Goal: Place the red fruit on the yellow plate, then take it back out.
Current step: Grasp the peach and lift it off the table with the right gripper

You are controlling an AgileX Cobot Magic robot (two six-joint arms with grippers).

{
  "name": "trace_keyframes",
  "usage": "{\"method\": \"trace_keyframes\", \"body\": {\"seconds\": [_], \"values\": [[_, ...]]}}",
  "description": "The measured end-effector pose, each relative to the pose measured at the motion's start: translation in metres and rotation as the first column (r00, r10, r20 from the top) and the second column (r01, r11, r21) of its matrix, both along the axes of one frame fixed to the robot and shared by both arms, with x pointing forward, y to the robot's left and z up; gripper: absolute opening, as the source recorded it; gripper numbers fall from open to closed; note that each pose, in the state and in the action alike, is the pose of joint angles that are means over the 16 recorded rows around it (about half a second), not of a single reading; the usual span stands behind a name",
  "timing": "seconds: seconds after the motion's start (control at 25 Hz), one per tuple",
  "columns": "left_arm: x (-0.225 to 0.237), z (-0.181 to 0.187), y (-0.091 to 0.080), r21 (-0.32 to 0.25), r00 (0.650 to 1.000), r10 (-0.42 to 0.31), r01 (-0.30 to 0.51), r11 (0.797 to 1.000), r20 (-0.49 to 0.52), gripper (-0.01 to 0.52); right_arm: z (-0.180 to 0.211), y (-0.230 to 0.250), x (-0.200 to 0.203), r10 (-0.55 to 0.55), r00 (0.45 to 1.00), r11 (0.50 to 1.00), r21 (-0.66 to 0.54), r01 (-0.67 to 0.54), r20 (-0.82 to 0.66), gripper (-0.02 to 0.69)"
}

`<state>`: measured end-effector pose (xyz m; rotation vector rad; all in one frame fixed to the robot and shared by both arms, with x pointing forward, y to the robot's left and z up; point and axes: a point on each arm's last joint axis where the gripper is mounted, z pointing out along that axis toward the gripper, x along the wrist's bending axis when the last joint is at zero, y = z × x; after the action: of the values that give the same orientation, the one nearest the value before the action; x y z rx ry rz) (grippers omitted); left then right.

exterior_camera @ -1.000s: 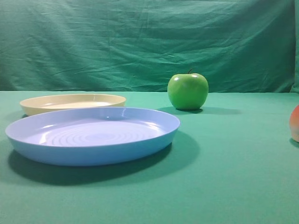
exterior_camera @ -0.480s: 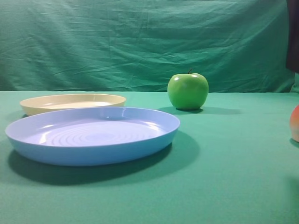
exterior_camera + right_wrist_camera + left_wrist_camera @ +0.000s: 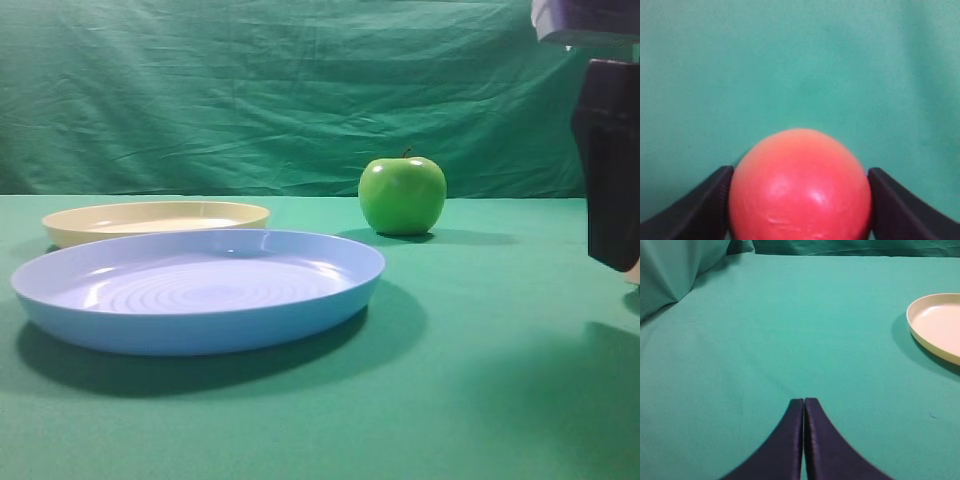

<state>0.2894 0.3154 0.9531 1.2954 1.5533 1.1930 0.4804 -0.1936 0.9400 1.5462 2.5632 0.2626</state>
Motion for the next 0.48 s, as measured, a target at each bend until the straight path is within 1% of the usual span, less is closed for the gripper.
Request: {"method": "trace_keyframes", "body": {"seconds": [0.12,0.24,0.36,0.48], "values": [[0.000,0.000,0.000,0.000,1.000,0.000,0.000,1.000,0.000,0.000,0.000,0.001,0.003,0.003,1.000,1.000,-0.008,-0.003,-0.004,0.361],[0.000,0.000,0.000,0.000,1.000,0.000,0.000,1.000,0.000,0.000,0.007,0.004,0.011,0.007,1.000,1.000,-0.010,-0.007,0.005,0.295],[0.000,0.000,0.000,0.000,1.000,0.000,0.000,1.000,0.000,0.000,0.022,0.011,0.022,0.024,0.999,1.000,0.000,-0.024,0.039,0.245],[0.000,0.000,0.000,0.000,1.000,0.000,0.000,1.000,0.000,0.000,0.044,0.024,0.036,0.056,0.993,0.998,0.025,-0.059,0.099,0.215]]}}
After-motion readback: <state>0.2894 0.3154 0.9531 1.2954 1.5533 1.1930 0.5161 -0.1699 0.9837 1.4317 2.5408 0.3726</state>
